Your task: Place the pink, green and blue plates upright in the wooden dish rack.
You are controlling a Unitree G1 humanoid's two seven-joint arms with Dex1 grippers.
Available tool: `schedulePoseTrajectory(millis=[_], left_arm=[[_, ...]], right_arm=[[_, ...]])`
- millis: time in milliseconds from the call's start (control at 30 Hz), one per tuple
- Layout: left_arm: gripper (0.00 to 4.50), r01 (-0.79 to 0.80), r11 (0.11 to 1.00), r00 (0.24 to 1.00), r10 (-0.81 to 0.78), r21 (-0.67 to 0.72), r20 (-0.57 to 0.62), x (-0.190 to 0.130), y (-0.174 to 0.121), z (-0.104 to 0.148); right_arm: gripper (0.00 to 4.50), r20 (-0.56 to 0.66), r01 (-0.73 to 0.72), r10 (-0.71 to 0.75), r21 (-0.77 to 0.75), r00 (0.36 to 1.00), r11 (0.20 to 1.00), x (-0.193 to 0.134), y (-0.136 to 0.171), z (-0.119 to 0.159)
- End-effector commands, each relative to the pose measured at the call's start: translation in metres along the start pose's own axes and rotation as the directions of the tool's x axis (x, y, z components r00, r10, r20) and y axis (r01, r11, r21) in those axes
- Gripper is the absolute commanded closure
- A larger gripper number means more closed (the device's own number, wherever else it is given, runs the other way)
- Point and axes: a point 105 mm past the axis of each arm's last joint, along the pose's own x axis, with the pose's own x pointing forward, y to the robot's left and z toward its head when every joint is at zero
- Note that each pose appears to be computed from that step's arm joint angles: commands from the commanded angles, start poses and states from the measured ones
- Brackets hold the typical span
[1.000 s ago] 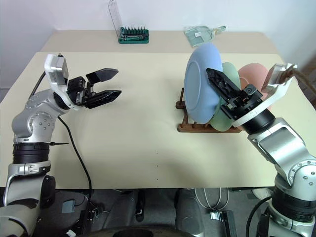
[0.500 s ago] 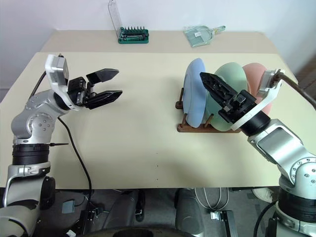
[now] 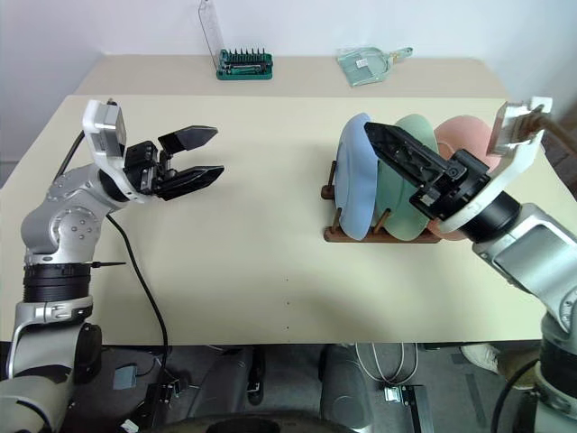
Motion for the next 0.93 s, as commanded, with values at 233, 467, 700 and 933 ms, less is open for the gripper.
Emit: schedulePoseTrajectory(millis=[233, 467, 700, 933], left_arm=[[0.0, 0.071, 0.997, 0.997, -0.07, 0.006, -0.044, -0.001, -0.012, -0.005], [0.0, 0.128, 0.991, 0.971, -0.135, -0.045, -0.199, -0.029, -0.035, -0.012], [0.0, 0.086, 0.996, 0.973, -0.092, -0.036, -0.213, -0.023, -0.035, -0.013], [0.0, 0.024, 1.0, 0.978, -0.025, -0.01, -0.208, -0.027, -0.037, -0.014]], right_arm=[[0.08, -0.106, -0.204, 0.174, -0.508, 0.979, 0.837, -0.019, 0.03, 0.01], [0.08, -0.291, -0.353, 0.214, -0.611, 0.932, 0.709, -0.034, -0.004, -0.001], [0.08, -0.33, -0.416, 0.265, -0.588, 0.906, 0.693, -0.033, -0.012, -0.005], [0.08, -0.349, -0.459, 0.308, -0.549, 0.885, 0.698, -0.019, -0.012, -0.01]])
